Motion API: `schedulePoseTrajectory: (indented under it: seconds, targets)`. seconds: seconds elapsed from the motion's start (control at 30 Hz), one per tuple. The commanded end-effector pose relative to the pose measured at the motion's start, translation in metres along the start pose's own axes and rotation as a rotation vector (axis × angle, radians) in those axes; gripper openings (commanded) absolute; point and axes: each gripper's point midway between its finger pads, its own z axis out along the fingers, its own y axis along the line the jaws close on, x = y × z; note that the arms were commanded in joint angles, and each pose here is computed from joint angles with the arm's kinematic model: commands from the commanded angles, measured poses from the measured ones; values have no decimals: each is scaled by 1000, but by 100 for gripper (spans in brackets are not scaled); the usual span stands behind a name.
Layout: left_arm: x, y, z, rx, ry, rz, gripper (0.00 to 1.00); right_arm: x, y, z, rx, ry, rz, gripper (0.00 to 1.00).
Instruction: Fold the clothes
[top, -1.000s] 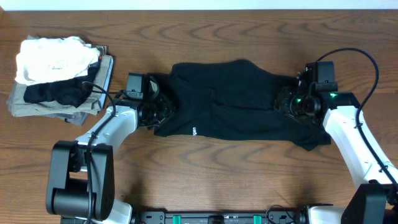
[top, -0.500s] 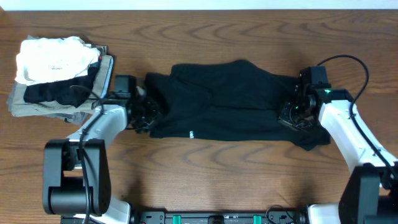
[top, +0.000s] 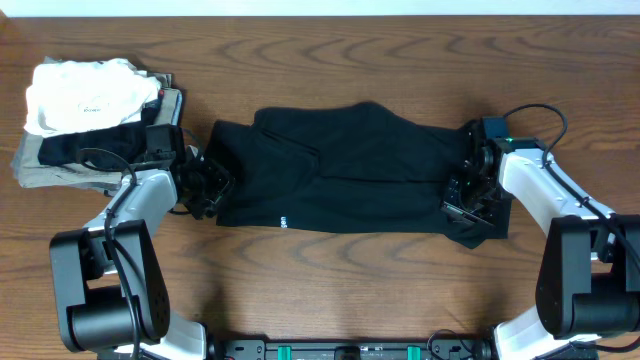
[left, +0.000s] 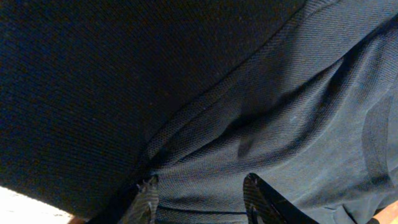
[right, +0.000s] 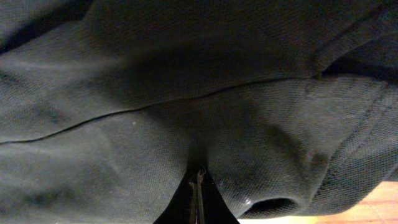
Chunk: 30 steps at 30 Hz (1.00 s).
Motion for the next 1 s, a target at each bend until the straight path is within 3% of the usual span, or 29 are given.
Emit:
schedulePoseTrajectory:
  seconds: [0.0, 0.4, 0.57, 0.63, 0.97]
  targets:
    - [-5, 11, 0, -42, -15, 7, 48, 3, 10, -4, -48, 3, -52, 1]
    - [-11, 16, -3, -40, -28, -7, 49, 5, 8, -7, -39, 0, -162, 13]
    - [-15, 21, -6, -40, -35, -20, 48, 1, 6, 0, -28, 0, -160, 10]
    - [-15, 22, -6, -43, -33, -25, 49, 1, 6, 4, -23, 10, -151, 1]
    - [-24, 33, -13, -42, -52, -71, 49, 3, -7, 33, 50, 87, -93, 1]
